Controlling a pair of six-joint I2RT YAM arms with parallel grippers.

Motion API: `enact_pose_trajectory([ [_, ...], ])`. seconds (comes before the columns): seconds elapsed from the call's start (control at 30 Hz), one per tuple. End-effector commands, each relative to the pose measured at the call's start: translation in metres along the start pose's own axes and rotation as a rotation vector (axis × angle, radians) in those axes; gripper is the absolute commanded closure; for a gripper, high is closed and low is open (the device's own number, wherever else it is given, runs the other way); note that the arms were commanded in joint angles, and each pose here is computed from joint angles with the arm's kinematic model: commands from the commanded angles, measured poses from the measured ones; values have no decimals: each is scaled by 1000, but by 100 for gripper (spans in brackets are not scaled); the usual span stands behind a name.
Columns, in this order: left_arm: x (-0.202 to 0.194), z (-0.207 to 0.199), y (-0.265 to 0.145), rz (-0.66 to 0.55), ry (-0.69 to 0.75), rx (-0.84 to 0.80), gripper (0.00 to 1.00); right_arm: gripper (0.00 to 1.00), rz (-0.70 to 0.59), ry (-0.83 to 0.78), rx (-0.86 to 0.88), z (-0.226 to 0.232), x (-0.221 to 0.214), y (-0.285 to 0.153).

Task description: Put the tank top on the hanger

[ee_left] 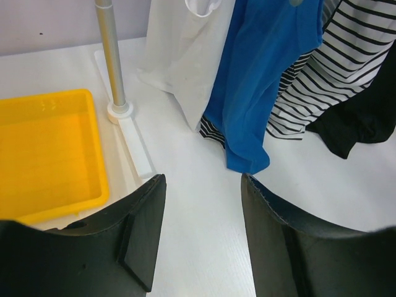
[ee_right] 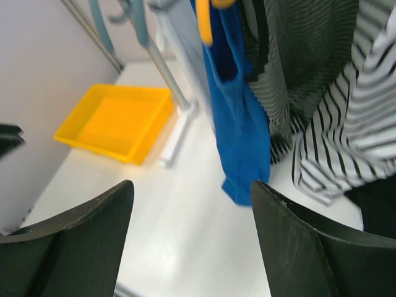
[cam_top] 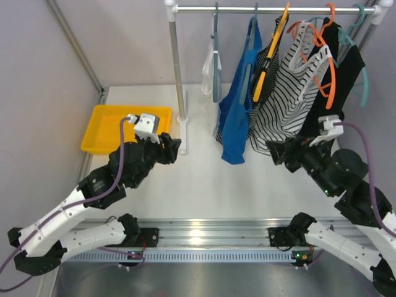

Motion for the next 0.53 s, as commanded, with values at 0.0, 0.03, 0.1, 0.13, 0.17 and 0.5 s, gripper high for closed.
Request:
enact_pose_trajectory([
  [0.0,8,-3,3,-45,-47,12,43,24,173,30,-54,-11,-51,-1],
  [0.03,7,-3,3,-38,-45,19,43,24,182,36,-64,-13,-57,-2],
  [0.1,5,-1,2,-35,-45,26,43,24,198,47,-80,-18,-74,-2],
  [0.13,5,0,1,-36,-45,28,43,23,203,50,-83,-19,-77,-2],
  [0.17,4,0,1,-31,-43,30,43,22,207,53,-85,-19,-80,-2],
  [0.5,4,3,-5,-27,-45,26,43,20,182,61,-97,-19,-80,1],
])
Point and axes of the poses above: each gripper's point midway between its finger pads, its own y axis out along the fingers, its own z axis along the line the jaws close on, x = y × z, the point moved 10 cm from there along -y, back along the fingers, and after that the axes turned 5 degrees about -y, right-handed, at the moved point
